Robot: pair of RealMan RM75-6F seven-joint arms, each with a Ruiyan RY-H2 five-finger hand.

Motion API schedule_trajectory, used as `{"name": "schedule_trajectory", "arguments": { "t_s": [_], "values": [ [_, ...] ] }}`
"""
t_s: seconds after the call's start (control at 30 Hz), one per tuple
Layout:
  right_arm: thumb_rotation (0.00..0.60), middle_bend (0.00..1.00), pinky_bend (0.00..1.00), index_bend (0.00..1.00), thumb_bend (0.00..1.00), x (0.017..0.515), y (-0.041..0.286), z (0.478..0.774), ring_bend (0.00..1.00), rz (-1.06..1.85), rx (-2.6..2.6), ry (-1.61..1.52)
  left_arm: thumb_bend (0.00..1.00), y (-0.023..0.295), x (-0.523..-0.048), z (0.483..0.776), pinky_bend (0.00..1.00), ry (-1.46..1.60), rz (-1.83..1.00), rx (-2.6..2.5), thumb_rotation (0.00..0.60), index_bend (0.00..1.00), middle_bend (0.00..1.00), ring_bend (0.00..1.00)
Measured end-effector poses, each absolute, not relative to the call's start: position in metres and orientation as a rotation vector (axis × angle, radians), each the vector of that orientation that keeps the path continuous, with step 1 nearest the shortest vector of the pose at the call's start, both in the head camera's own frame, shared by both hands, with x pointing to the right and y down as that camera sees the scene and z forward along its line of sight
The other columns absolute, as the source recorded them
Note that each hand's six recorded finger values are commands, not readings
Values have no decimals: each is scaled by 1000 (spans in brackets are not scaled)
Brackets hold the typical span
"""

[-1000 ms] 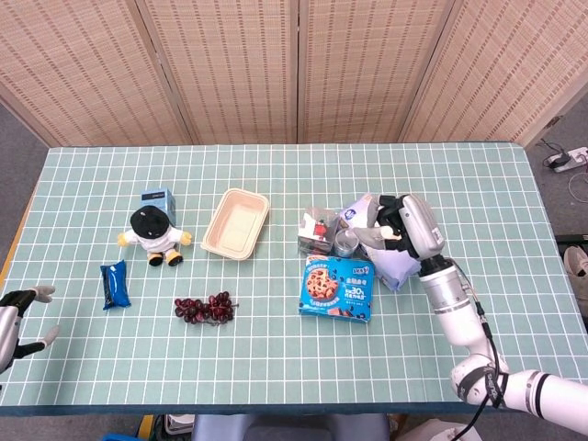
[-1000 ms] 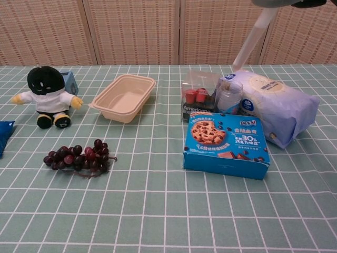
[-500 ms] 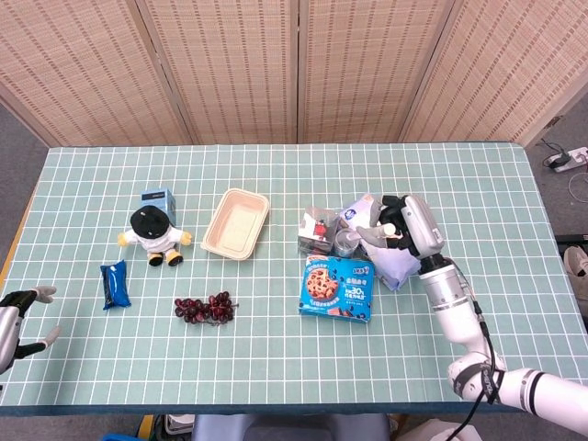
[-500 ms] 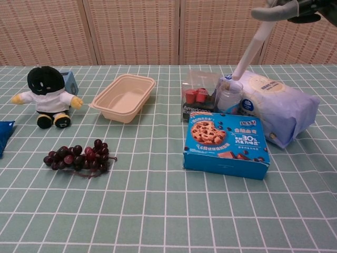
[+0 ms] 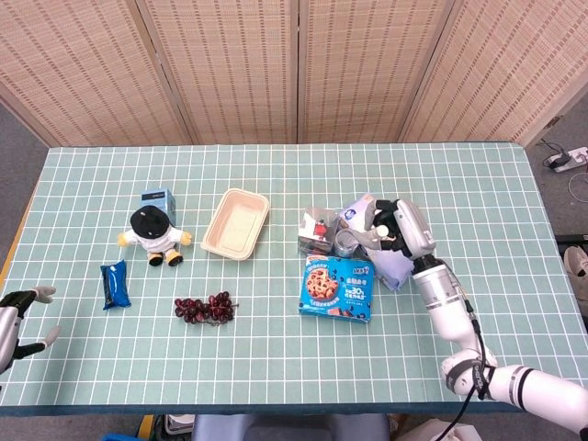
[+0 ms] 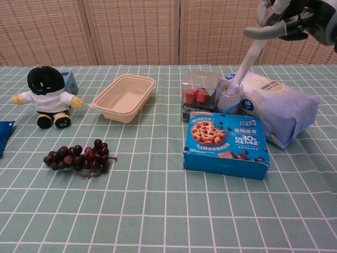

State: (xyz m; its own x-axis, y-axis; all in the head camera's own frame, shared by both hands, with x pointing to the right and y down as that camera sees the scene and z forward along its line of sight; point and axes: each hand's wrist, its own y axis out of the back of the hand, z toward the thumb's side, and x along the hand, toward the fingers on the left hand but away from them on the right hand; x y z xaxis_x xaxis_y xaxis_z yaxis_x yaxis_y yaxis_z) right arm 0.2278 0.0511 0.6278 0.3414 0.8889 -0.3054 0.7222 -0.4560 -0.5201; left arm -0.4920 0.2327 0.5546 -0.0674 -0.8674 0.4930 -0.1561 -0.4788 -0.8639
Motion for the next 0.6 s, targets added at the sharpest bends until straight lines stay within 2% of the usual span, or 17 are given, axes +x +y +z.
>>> {"name": "schedule_trajectory", "arguments": {
  "t_s": [0.6],
  "values": [
    [600, 1000, 1000, 851, 387, 228, 49, 673, 1000, 892, -2316, -1438, 263, 233, -493, 553, 450, 1117, -1594, -1646, 600, 370, 394, 304]
  ]
}}
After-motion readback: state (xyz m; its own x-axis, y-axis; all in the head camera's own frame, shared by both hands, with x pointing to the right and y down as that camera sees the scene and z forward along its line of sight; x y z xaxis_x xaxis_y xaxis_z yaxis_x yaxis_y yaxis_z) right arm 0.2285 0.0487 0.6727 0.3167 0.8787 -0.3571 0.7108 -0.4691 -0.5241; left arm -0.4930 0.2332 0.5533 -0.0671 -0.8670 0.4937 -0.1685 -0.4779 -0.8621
